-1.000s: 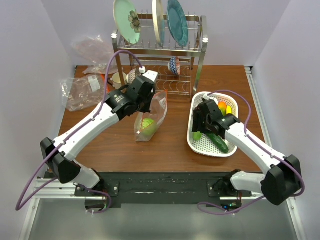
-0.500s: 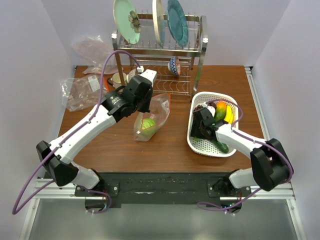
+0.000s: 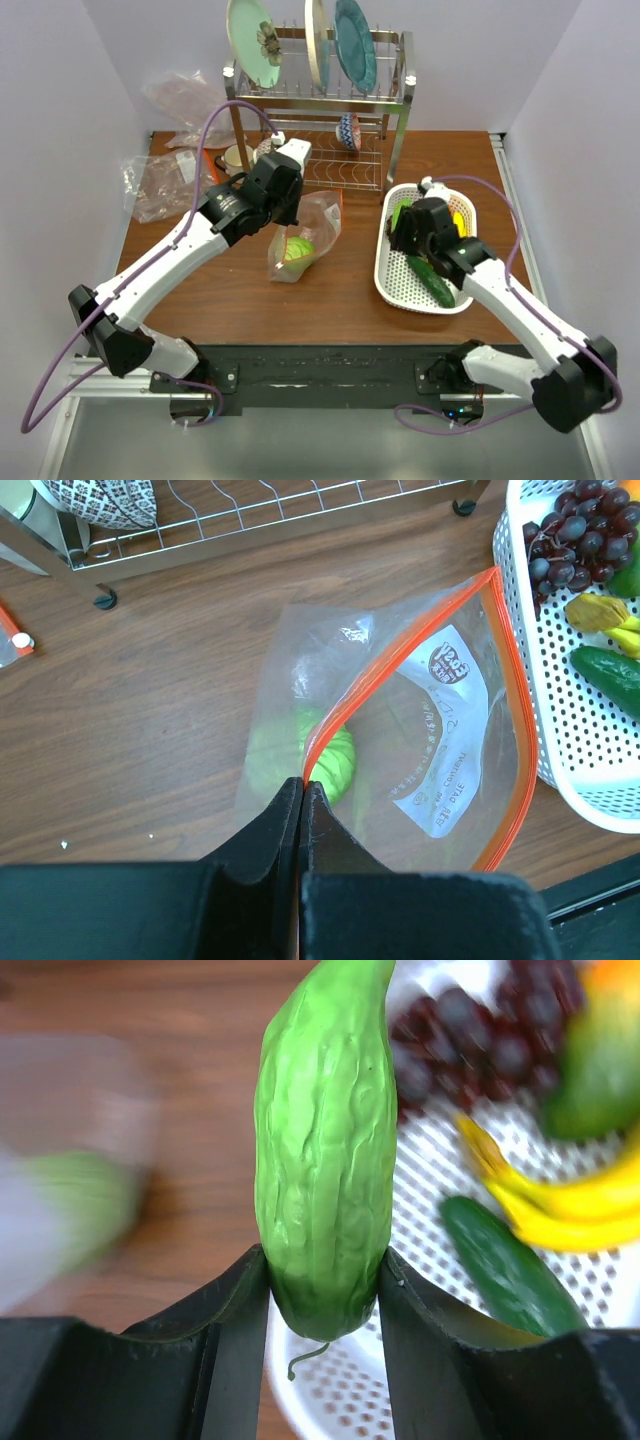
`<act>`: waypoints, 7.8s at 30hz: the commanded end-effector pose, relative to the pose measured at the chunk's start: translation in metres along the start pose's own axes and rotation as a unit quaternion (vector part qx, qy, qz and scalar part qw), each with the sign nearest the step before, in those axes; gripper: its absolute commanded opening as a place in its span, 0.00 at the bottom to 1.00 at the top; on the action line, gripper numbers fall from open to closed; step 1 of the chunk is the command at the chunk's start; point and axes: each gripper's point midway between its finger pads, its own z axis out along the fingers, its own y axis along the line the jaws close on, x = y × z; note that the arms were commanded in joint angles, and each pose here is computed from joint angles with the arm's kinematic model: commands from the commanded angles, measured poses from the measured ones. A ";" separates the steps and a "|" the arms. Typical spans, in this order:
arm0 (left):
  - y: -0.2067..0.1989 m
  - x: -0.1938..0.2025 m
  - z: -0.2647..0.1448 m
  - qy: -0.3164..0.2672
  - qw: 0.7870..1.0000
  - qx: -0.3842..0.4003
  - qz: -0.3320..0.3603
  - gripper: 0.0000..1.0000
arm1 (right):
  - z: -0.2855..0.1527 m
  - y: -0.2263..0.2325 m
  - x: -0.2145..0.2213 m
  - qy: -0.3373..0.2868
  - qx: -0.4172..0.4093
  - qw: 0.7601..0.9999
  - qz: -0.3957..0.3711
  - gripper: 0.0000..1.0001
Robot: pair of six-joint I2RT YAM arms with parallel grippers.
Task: Place the food in the zip-top bag and seal the zipper
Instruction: Pick up the fake vegetable from the bin, then place the fake vegetable in the zipper food storage bag, then pick up the fake vegetable from the bin, then place the fake vegetable in the zipper food storage bag, then pick up the fake fruit from the bin.
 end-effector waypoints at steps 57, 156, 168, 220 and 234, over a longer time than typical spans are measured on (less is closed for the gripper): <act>-0.008 -0.013 -0.015 -0.055 0.997 0.049 -0.014 0.00 | -0.085 0.175 -0.060 0.087 -0.296 0.950 0.041 0.73; -0.018 -0.013 -0.003 -0.034 0.997 0.062 -0.013 0.00 | -0.103 0.213 -0.156 -0.254 -0.444 0.857 0.060 0.28; 0.003 -0.014 0.008 -0.023 0.998 0.053 -0.030 0.00 | -0.081 0.233 -0.145 -0.323 -0.446 0.833 0.053 0.31; 0.026 -0.008 0.011 -0.020 0.994 0.091 -0.051 0.00 | 0.006 -0.034 -0.068 -0.030 0.022 0.999 0.034 0.70; 0.021 -0.010 0.010 -0.019 0.994 0.105 -0.038 0.00 | 0.061 -0.068 -0.023 0.138 0.046 0.987 -0.062 0.55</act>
